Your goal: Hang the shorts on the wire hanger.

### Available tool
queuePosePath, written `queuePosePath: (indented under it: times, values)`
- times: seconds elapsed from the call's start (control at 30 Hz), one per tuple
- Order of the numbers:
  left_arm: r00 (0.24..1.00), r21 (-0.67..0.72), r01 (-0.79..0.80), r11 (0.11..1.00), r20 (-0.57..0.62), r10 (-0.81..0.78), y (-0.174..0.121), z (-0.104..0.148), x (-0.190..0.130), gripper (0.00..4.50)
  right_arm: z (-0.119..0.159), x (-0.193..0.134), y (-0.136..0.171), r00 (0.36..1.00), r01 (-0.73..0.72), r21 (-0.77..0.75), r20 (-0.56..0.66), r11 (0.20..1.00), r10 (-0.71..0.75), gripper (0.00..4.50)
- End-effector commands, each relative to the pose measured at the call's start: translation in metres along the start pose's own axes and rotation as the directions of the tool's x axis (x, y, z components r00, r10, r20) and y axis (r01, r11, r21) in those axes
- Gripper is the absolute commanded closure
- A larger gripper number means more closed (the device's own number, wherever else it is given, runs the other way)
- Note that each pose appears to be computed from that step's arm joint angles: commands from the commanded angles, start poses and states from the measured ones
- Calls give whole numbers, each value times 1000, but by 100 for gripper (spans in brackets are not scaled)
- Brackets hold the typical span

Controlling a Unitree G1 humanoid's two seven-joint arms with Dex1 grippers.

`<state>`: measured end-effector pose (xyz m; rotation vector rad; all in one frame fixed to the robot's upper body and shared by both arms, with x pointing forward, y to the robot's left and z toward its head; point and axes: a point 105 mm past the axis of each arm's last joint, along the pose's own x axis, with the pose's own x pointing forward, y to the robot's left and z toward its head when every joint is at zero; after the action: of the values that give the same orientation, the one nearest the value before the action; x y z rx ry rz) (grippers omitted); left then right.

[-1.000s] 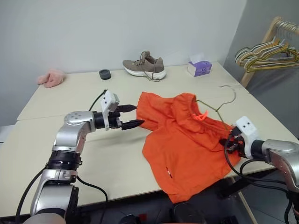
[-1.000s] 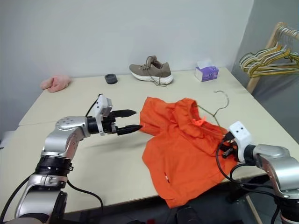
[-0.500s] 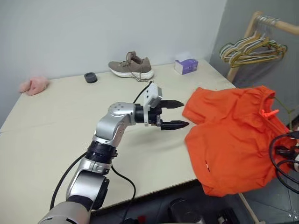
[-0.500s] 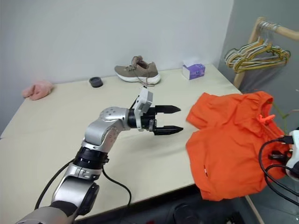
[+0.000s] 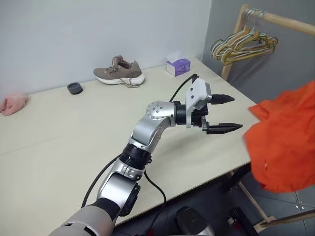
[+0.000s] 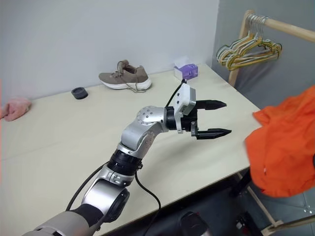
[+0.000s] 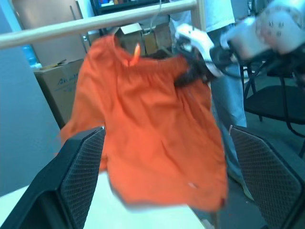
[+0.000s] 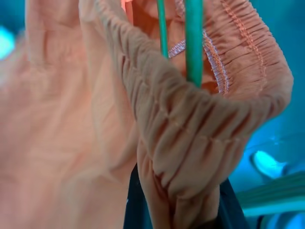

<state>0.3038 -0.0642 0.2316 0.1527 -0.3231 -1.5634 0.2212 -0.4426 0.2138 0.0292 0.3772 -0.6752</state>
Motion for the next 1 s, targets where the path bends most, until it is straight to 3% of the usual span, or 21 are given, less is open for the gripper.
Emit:
queuePosePath:
  times: [0.03,0.3,0.7,0.87,1.0]
  values:
    - [1000,72,8,997,28,-10,0,16,8,12,31,3,-11,996,36,32,76,999,-39,450]
    - [999,110,17,994,46,-22,-4,24,15,12,50,35,-14,1000,-2,34,5,999,2,450]
    - [998,114,12,993,60,-19,-5,28,15,12,29,61,-15,986,-31,111,-158,993,48,450]
    - [978,39,171,985,115,-174,-29,38,14,12,27,61,-13,984,-45,107,-167,993,62,450]
    - [968,-11,203,979,154,-199,-32,42,13,12,27,61,-11,984,-59,103,-164,993,75,450]
